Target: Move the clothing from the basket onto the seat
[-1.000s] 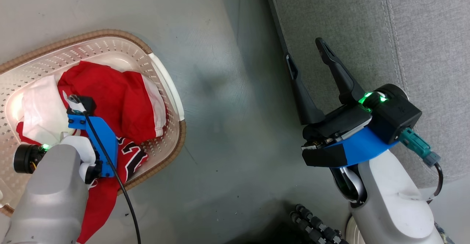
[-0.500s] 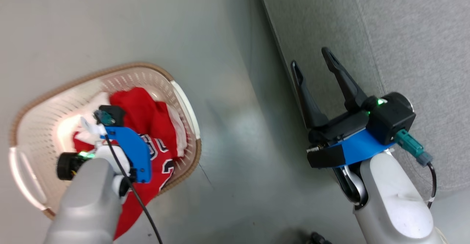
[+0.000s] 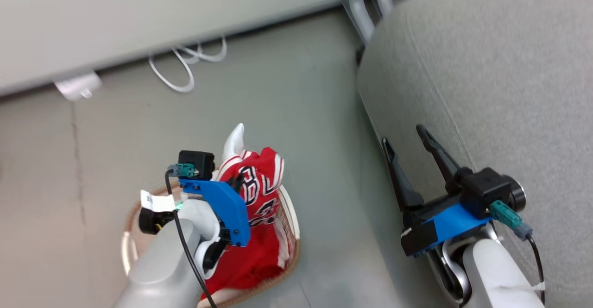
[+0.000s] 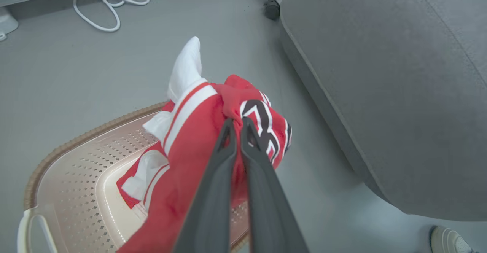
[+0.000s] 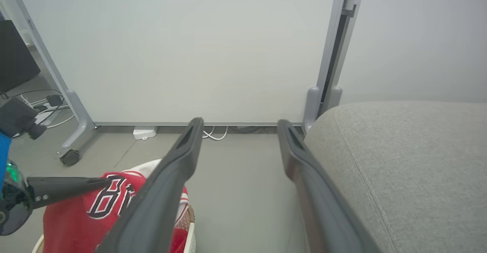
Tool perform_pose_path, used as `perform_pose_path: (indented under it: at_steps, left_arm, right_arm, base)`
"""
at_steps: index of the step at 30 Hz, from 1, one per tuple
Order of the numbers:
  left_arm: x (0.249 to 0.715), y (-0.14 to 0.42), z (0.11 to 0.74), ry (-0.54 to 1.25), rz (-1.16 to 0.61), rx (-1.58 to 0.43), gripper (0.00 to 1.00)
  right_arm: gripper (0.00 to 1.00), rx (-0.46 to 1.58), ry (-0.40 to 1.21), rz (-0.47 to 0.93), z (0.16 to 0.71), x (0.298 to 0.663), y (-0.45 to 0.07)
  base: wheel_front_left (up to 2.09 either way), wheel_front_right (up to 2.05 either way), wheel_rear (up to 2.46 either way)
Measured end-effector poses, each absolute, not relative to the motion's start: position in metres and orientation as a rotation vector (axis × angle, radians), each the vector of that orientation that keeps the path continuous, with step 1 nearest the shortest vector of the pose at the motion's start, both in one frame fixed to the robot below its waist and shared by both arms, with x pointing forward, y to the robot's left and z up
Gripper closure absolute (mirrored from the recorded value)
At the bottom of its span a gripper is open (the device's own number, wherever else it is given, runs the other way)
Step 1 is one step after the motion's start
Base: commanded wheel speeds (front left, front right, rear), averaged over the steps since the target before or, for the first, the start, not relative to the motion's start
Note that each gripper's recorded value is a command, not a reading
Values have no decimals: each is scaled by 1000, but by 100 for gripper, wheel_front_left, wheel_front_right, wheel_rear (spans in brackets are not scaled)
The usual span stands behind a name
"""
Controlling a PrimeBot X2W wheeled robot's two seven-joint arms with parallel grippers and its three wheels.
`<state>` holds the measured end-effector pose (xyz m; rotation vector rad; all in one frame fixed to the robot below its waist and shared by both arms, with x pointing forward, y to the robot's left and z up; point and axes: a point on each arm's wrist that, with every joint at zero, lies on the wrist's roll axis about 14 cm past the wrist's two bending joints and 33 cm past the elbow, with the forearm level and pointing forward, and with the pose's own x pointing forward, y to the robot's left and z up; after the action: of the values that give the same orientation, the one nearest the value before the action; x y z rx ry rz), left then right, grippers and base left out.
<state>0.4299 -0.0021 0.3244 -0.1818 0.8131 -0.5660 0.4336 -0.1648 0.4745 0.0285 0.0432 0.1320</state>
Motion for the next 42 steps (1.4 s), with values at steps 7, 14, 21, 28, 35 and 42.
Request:
perform_pose_path:
  at_steps: [7, 14, 21, 28, 35, 42]
  left_arm:
    - [434, -10, 413, 561, -595, -209, 100]
    - [435, -21, 492, 358, -644, -199, 100]
    - [435, -29, 534, 246, -676, -178, 100]
    - [432, -37, 537, 243, -695, -173, 100]
    - [431, -42, 531, 257, -710, -168, 100]
    - [430, -48, 526, 263, -732, -167, 100]
  right_arm:
    - [0, 36, -24, 163, 511, 411, -151]
    - [0, 36, -79, 208, 537, 393, -135]
    - [0, 38, -110, 229, 550, 384, -127]
    - [0, 38, -98, 224, 548, 377, -129]
    - [0, 49, -72, 283, 546, 380, -110]
    - [0, 38, -57, 394, 553, 397, -76]
  base:
    - [0, 0, 0]
    - [0, 0, 0]
    - [0, 0, 0]
    - [0, 0, 0]
    - [0, 0, 0]
    - [0, 0, 0]
